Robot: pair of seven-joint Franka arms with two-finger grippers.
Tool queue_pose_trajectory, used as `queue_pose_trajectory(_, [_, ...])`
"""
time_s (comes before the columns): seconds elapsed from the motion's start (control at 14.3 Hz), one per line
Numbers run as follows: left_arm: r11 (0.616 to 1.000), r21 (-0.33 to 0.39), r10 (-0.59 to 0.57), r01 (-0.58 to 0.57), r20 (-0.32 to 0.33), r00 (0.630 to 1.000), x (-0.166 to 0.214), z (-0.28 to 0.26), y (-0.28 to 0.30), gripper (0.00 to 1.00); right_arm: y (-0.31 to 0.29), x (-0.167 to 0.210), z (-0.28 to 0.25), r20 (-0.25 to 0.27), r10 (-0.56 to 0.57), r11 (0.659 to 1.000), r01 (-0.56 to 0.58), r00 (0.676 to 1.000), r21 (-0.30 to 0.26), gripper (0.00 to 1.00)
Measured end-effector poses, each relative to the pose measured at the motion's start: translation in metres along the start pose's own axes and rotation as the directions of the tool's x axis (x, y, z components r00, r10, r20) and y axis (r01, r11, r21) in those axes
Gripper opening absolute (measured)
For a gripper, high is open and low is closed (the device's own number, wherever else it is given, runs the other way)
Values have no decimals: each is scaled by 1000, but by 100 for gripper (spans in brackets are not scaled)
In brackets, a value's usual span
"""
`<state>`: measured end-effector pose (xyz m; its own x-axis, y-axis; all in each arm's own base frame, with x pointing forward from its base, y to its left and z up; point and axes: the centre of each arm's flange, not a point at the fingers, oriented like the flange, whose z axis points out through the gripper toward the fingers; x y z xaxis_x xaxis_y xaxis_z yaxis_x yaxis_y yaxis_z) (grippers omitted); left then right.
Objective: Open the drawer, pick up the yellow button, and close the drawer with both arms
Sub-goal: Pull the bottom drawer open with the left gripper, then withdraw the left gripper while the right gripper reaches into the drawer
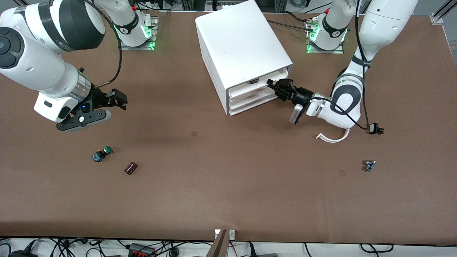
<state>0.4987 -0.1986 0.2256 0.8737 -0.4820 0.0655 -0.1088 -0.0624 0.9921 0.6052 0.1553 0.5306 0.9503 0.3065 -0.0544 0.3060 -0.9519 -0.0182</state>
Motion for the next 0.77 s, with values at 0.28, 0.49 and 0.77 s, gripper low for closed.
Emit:
queue_pose_trajectory(0.28, [997, 82, 11, -10, -10, 1000, 39, -52, 4, 15, 0, 0, 0, -2, 1, 1000, -1, 1000, 0, 100])
queue_pose_trajectory(0.49, [996, 82, 22, -21, -16, 1000, 54, -66, -3, 15, 1, 2, 0, -9, 1, 1000, -1, 1000, -1, 100])
queue_pose_trajectory(0.77, [992, 105, -74, 76, -26, 997, 59, -75, -1, 49, -7, 8, -4, -66, -10, 1000, 10, 998, -4, 100])
